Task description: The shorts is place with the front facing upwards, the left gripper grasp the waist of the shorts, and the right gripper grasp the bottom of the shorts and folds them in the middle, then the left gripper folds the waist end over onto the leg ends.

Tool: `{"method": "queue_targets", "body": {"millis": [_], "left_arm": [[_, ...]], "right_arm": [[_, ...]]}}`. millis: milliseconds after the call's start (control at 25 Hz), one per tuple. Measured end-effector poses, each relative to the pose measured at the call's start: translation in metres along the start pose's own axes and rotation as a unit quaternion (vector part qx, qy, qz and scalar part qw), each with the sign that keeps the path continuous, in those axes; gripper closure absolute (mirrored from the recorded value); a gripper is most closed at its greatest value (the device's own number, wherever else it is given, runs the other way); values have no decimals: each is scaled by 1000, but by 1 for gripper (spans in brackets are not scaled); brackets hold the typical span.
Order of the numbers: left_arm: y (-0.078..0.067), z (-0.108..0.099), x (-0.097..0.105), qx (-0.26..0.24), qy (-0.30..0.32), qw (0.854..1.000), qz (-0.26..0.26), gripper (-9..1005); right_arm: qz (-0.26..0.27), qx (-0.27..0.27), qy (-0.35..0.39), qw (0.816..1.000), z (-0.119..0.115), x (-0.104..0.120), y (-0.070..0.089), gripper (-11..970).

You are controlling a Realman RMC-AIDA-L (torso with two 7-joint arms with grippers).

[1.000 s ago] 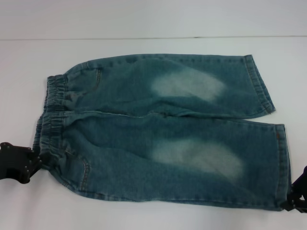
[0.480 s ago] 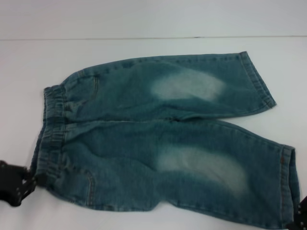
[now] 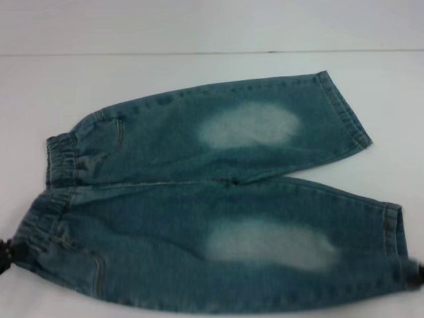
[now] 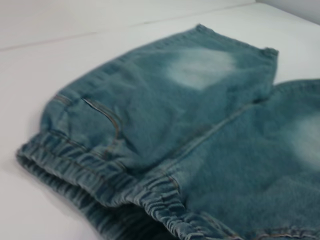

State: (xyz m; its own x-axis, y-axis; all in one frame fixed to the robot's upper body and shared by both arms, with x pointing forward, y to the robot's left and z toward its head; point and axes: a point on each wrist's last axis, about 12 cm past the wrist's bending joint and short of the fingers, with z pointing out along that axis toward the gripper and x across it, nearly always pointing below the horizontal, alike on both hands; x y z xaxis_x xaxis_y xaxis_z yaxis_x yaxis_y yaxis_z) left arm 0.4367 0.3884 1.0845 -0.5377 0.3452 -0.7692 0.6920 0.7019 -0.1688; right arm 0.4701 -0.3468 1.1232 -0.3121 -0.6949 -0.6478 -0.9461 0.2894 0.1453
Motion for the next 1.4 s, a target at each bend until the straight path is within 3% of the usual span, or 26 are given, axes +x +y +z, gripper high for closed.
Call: {"method": "queue_targets", "body": {"millis": [200, 400, 760, 1000, 1400], "left_arm": [[9, 3, -10, -21, -21, 1000, 0, 898], [17, 10, -31, -32, -49, 998, 0, 896], [36, 27, -69, -69, -88, 994, 5, 892], [46, 55, -92, -81, -111, 991, 2, 889], [57, 103, -121, -122, -104, 987, 12, 885]], "right_arm": [[-24, 64, -46, 997, -18, -11, -17, 879], [-50, 123, -64, 989, -22, -30, -39, 869], [-77, 257, -123, 956, -28, -60, -75, 851], [-78, 318, -134, 935, -5, -79, -103, 839], [-60, 394, -85, 913, 49, -97, -142, 818]]}}
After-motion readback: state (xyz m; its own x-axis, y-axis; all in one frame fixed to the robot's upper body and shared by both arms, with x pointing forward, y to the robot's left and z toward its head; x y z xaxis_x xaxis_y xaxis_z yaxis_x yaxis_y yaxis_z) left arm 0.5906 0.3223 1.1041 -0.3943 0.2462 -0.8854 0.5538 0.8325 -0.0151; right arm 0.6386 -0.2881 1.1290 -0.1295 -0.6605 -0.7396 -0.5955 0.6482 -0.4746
